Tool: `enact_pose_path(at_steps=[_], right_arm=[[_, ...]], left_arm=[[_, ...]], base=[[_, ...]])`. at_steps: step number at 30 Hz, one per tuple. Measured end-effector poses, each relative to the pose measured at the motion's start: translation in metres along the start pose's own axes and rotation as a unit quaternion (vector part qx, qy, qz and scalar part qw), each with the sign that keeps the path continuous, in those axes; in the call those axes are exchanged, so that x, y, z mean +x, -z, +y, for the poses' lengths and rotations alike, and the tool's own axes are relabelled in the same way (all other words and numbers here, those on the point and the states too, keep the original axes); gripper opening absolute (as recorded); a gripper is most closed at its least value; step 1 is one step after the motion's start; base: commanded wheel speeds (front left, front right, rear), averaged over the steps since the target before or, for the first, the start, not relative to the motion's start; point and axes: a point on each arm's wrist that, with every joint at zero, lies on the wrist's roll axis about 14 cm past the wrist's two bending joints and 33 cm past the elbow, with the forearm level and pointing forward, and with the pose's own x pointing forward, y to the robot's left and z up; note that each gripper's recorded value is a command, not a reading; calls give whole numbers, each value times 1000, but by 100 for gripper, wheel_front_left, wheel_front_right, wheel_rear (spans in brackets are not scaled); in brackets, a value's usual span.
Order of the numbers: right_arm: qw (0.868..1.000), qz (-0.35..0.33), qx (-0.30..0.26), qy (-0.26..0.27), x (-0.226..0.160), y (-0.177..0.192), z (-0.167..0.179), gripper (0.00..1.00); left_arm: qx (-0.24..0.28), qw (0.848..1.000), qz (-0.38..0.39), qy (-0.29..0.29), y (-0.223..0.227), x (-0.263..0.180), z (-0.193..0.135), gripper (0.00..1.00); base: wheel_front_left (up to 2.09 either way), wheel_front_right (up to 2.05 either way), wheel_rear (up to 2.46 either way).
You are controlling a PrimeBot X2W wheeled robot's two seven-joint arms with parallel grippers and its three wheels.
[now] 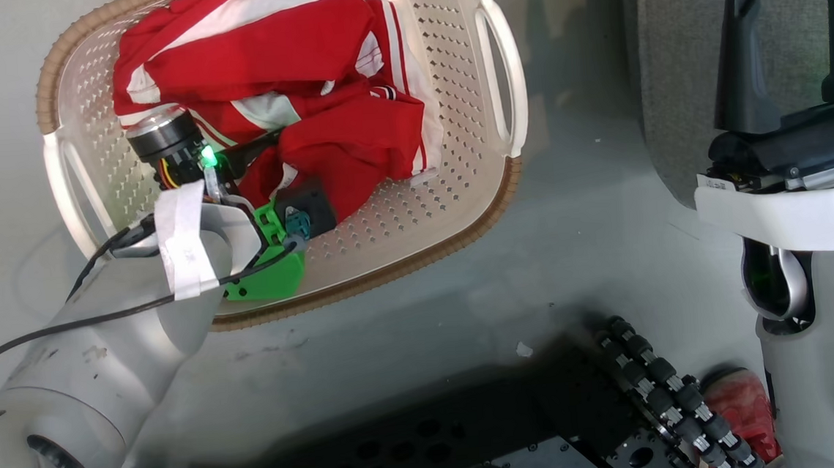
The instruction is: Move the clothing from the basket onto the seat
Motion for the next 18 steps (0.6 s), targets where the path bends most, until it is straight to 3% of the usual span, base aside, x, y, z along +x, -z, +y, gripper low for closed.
enact_pose_path(at_steps=[4, 5, 7, 18], right_arm=[[1000, 0, 1, 0, -1, -1, 0, 100], [1000, 0, 1, -1, -1, -2, 1, 100], [1000, -1, 2, -4, -1, -3, 2, 100], [1000, -26, 11, -2, 1, -28, 1, 100]], left_arm=[[9, 1000, -7, 8, -5, 3, -5, 100], [15, 1000, -9, 11, -7, 4, -7, 53], [21, 1000, -14, 15, -10, 4, -10, 0], [29, 998, -45, 18, -40, -6, -19, 0]], base=[[0, 0, 0], [0, 0, 0], [0, 0, 0], [0, 0, 0]])
